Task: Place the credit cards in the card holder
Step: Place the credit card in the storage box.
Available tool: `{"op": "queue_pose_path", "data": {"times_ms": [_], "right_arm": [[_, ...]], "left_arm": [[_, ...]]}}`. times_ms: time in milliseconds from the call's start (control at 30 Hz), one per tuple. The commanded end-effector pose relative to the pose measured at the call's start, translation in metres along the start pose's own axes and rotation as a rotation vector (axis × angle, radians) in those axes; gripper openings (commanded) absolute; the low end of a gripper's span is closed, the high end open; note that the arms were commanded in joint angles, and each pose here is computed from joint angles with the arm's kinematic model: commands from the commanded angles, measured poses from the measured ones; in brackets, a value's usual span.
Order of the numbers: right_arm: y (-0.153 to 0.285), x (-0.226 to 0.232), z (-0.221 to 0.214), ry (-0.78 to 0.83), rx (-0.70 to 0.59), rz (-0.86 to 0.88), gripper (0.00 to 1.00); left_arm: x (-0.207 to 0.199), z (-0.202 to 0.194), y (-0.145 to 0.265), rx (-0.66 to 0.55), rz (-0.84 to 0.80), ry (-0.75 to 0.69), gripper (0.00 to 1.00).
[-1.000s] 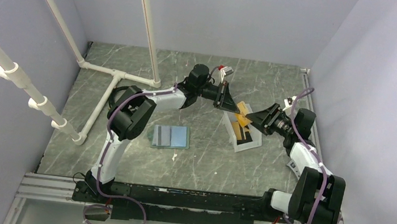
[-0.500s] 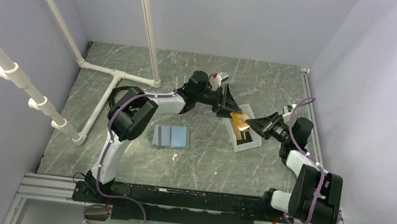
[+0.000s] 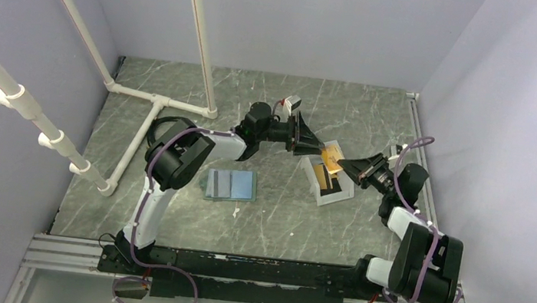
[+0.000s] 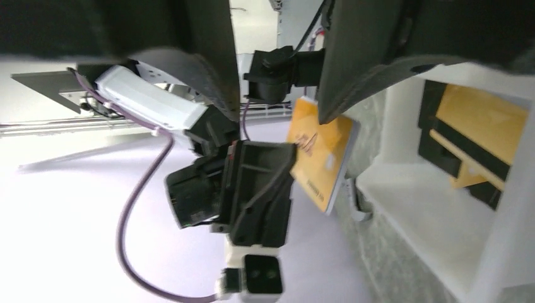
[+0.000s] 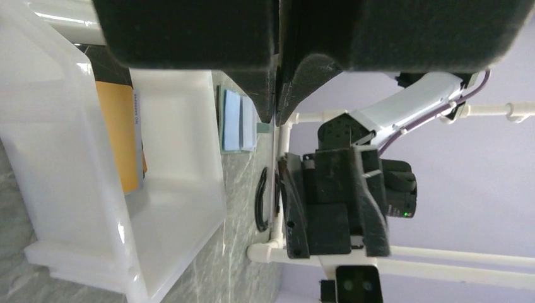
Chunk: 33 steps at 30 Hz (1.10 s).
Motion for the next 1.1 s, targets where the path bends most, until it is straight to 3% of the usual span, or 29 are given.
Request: {"op": "queue_pose_path", "data": {"times_ms": [0,167,267,400,500,633,767,933,1067], "right_arm": [[0.004,0.019,-0.002,0.056,0.018,0.123,0.0],[0.006,0.032,0.002,0.072,0.0,0.153,0.0],[0.008,0.033,0.006,0.084,-0.033,0.13,0.0],[0.009,0.043,0.01,0.079,-0.066,0.159,0.0],[0.01,0.048,0.013,0.064,-0.081,0.18,0.0],[0.01,0.051,0.013,0.022,-0.084,0.215,0.0],[0.011,0.051,0.011,-0.028,-0.086,0.238,0.0],[0.013,0.044,0.002,-0.025,-0.064,0.211,0.11],[0.012,0.026,-0.003,0.037,-0.026,0.092,0.29]], "left_arm": [[-0.029,0.006,-0.004,0.001,-0.106,-0.059,0.6],[-0.015,0.002,-0.004,-0.01,-0.002,-0.061,0.67],[-0.016,0.007,0.009,-0.1,0.144,-0.133,0.81],[-0.027,0.007,0.011,-0.152,0.134,-0.166,0.81],[-0.035,0.0,0.002,-0.135,0.014,-0.122,0.75],[-0.043,-0.013,-0.012,-0.104,-0.149,-0.08,0.58],[-0.044,-0.021,-0.02,-0.095,-0.178,-0.108,0.48],[-0.038,-0.019,-0.023,-0.092,-0.128,-0.137,0.1],[-0.034,-0.017,-0.021,-0.079,-0.122,-0.126,0.0]]}}
Point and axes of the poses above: each gripper's point midway between its finger pads, its own y axis back along the fingers, its own x axis along the line the jaws close on, z = x × y, the point moved 2 cm from there along y, back along the fingers, and after that the axes turned 3 degrees about y, right-handed, at the moved point
